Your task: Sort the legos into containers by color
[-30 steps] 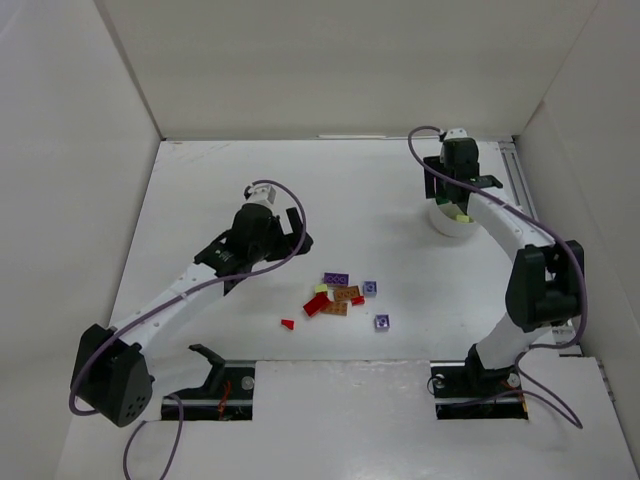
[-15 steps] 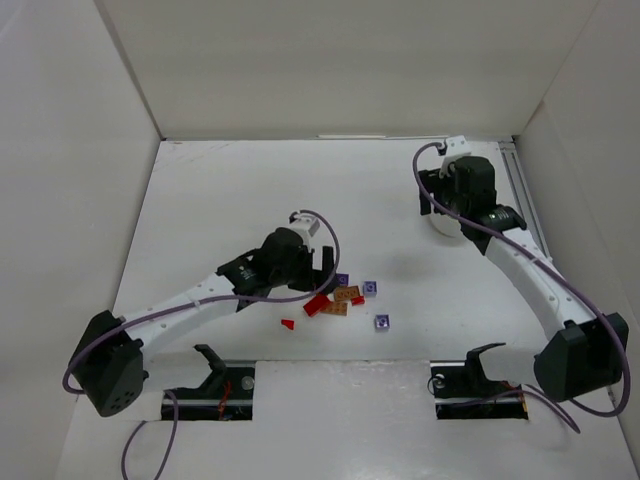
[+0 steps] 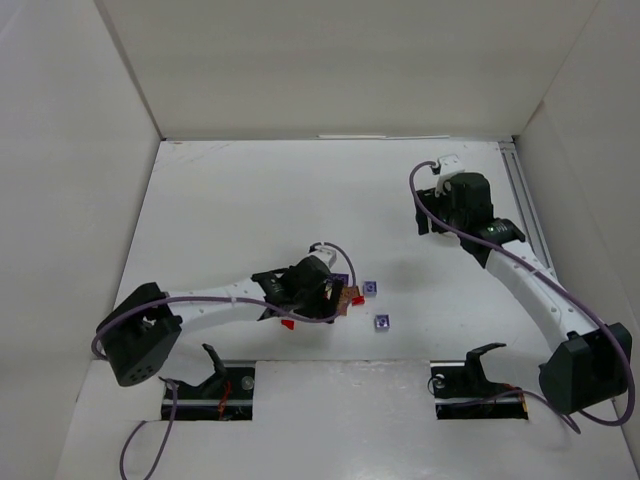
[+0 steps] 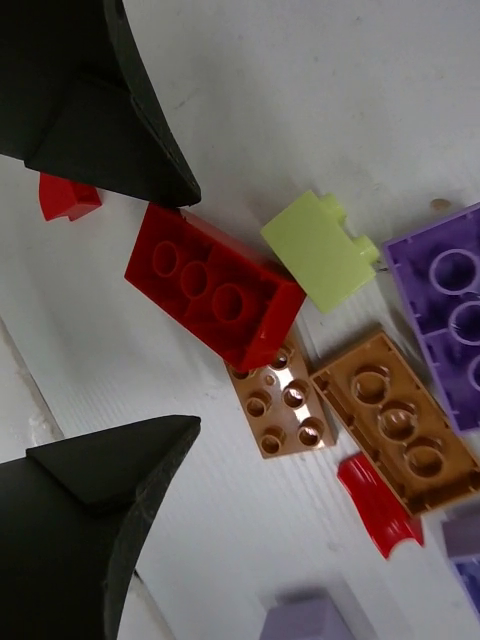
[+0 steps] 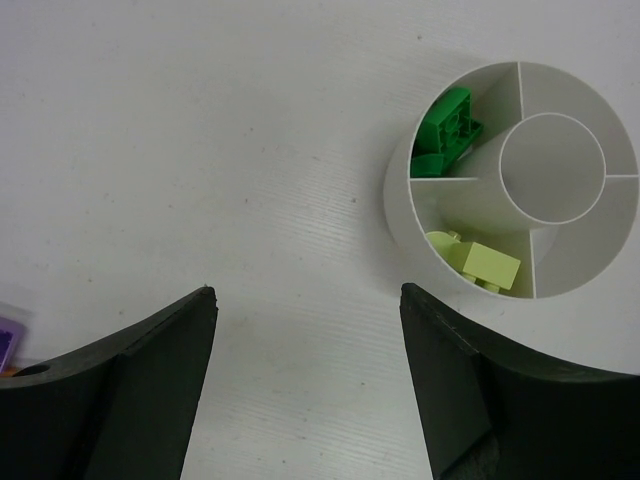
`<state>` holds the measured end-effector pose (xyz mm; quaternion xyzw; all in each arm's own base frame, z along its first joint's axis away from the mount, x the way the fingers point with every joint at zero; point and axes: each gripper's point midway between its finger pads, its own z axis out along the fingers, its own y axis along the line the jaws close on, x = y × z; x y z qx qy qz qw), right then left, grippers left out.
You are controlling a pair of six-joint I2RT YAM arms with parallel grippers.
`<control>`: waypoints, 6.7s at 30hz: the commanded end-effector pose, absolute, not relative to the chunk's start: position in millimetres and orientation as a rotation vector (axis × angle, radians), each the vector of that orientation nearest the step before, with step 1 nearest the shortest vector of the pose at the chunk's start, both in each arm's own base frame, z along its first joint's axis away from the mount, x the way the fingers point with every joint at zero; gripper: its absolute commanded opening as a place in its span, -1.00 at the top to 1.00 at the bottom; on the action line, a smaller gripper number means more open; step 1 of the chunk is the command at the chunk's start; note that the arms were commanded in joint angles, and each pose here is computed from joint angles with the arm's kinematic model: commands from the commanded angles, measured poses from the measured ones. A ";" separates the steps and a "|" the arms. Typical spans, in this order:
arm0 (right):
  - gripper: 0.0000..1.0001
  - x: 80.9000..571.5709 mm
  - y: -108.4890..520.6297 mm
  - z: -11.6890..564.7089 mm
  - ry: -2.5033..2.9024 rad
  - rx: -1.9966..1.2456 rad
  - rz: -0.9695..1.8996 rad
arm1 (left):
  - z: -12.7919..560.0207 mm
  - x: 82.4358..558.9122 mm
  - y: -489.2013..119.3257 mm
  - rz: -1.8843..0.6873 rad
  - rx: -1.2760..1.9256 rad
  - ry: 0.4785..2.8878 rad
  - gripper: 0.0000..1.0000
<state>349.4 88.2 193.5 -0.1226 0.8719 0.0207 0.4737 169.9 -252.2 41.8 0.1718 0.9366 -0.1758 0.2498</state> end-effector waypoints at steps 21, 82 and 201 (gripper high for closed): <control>-0.60 335.2 98.4 215.0 2.072 -0.310 0.118 | 84.3 185.2 -274.9 -0.520 0.535 2.387 0.75; 1.00 303.3 207.7 244.5 2.108 -0.438 0.899 | 211.5 203.2 -296.8 -0.699 0.665 1.875 -1.00; 0.13 477.9 -66.3 183.8 2.391 -0.204 -0.143 | 54.2 166.2 -182.8 -0.473 -0.170 2.816 -0.85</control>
